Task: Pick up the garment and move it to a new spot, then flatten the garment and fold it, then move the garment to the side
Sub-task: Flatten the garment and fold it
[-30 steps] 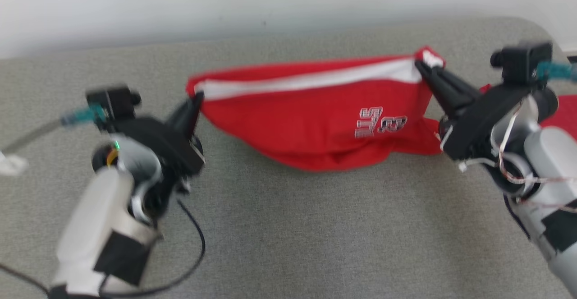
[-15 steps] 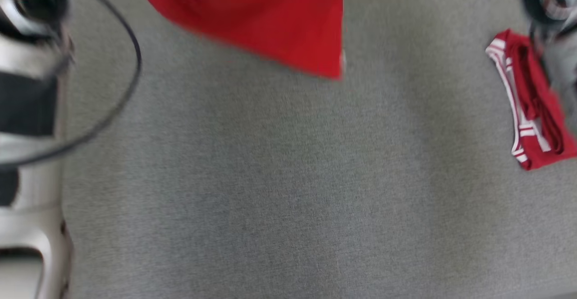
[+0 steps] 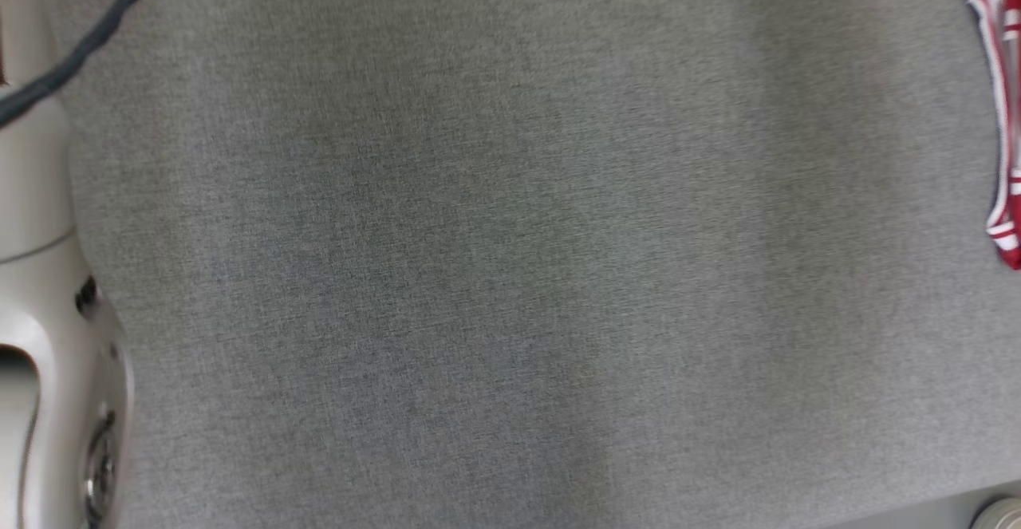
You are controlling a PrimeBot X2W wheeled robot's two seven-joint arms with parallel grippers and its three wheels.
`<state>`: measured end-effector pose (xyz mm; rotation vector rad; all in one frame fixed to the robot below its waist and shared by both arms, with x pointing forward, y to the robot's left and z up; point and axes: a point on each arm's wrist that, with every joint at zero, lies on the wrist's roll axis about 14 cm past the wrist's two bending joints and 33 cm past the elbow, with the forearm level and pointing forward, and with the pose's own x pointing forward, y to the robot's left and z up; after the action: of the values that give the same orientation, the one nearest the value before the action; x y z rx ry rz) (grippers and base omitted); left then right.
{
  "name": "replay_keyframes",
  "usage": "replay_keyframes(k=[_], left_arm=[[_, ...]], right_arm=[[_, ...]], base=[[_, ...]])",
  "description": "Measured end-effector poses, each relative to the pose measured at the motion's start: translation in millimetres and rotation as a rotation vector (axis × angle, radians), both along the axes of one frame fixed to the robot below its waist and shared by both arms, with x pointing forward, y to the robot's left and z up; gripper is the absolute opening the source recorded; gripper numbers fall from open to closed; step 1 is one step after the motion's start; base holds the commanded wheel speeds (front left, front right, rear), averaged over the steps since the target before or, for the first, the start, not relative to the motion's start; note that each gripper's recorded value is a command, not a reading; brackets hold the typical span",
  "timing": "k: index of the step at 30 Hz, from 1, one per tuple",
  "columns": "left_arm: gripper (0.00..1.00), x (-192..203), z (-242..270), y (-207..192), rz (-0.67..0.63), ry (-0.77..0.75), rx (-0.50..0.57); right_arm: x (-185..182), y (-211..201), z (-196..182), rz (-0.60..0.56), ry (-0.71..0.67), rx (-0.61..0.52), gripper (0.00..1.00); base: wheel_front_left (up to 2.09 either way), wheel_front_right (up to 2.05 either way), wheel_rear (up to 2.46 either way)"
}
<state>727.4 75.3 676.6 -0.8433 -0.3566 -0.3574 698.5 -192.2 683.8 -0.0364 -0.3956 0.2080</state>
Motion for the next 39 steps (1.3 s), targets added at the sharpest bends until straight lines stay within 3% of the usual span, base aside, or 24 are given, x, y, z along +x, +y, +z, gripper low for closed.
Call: replay_keyframes(k=[7,10,14,21,30,39], left_arm=[[0.00,-1,-116,-5,-0.059,0.203,0.065],[0.00,-16,-137,-13,-0.099,0.245,0.105],[0.00,-40,-149,-15,-0.143,0.293,0.079],[0.00,-116,-182,-23,-0.226,0.438,0.098],[0.00,-217,-206,-21,-0.263,0.598,0.114],[0.00,-301,-206,-16,-0.273,0.604,0.344]], right_arm=[[6,9,-108,0.023,0.227,-0.045,0.00],[-7,5,-131,0.036,0.292,-0.050,0.00],[-33,0,-150,0.058,0.368,-0.040,0.00],[-111,-18,-184,0.056,0.610,0.016,0.00],[-224,-25,-213,0.055,0.915,0.003,0.00],[-325,-28,-208,0.068,1.079,0.016,0.00]], base=[[0.00,0.00,0.00],[0.00,0.00,0.00],[0.00,0.00,0.00],[0.00,0.00,0.00],[0.00,0.00,0.00],[0.00,0.00,0.00]])
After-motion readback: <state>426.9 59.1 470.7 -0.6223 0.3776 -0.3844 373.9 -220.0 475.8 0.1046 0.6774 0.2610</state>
